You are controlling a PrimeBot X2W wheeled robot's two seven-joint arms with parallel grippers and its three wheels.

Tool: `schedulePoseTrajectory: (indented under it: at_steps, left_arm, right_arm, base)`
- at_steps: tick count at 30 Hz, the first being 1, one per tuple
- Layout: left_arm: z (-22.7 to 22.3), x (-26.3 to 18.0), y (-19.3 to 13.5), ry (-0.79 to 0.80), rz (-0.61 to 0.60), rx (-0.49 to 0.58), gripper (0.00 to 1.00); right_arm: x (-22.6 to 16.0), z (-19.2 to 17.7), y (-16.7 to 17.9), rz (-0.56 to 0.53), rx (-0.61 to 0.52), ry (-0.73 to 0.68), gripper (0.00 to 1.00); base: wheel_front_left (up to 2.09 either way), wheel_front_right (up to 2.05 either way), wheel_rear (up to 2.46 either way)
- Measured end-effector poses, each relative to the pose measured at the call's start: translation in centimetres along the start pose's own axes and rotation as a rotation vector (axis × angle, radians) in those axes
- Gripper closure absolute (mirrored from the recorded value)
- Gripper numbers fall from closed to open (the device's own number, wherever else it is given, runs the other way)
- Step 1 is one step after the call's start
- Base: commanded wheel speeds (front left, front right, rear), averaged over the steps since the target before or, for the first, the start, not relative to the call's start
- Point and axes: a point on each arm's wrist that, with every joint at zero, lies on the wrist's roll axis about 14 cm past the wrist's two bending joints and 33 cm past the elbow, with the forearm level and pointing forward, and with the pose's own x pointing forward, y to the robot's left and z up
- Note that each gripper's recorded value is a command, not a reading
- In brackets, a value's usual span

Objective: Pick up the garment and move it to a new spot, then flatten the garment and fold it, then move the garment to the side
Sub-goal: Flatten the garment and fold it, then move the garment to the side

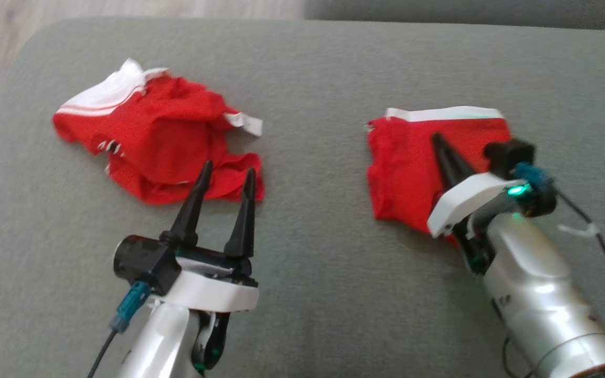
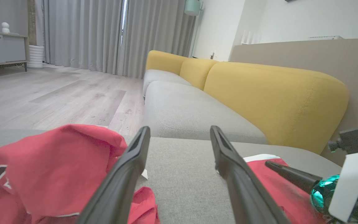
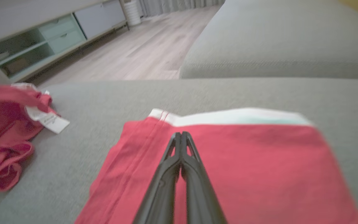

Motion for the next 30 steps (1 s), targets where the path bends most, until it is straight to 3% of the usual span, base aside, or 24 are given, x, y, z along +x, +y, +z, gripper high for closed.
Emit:
schedulePoseTrajectory:
  at_steps: [6, 14, 15, 17, 22, 30]
  left_arm:
    - [0.8, 0.8, -2.0, -0.027, -0.065, -0.001, 0.00]
    - [1.3, 0.8, -4.6, -0.045, -0.137, 0.000, 0.00]
    - [1.2, 0.8, -4.9, -0.044, -0.144, 0.002, 0.00]
    - [1.4, 0.8, -5.0, -0.049, -0.149, 0.004, 0.00]
    - [1.1, 0.5, -5.3, -0.041, -0.155, 0.007, 0.00]
    - [0.8, 0.3, -5.1, -0.032, -0.148, 0.013, 0.00]
  right_arm:
    - [-3.7, 6.3, -5.7, -0.145, 0.011, -0.226, 1.00]
    - [-12.5, 6.1, -9.5, -0.338, 0.029, -0.361, 1.00]
    - [-13.3, 6.2, -9.5, -0.351, 0.028, -0.376, 0.90]
    - [-14.6, 6.1, -9.2, -0.368, 0.020, -0.392, 0.00]
    - [-16.6, 4.3, -8.8, -0.397, 0.019, -0.373, 0.00]
    - [-16.9, 4.2, -8.5, -0.399, 0.031, -0.379, 0.00]
  base:
    - [0.00, 0.00, 0.00]
    - [0.00, 0.00, 0.00]
    - [0.00, 0.00, 0.00]
    - [0.00, 0.00, 0.00]
    - [0.00, 0.00, 0.00]
    - [0.00, 0.00, 0.00]
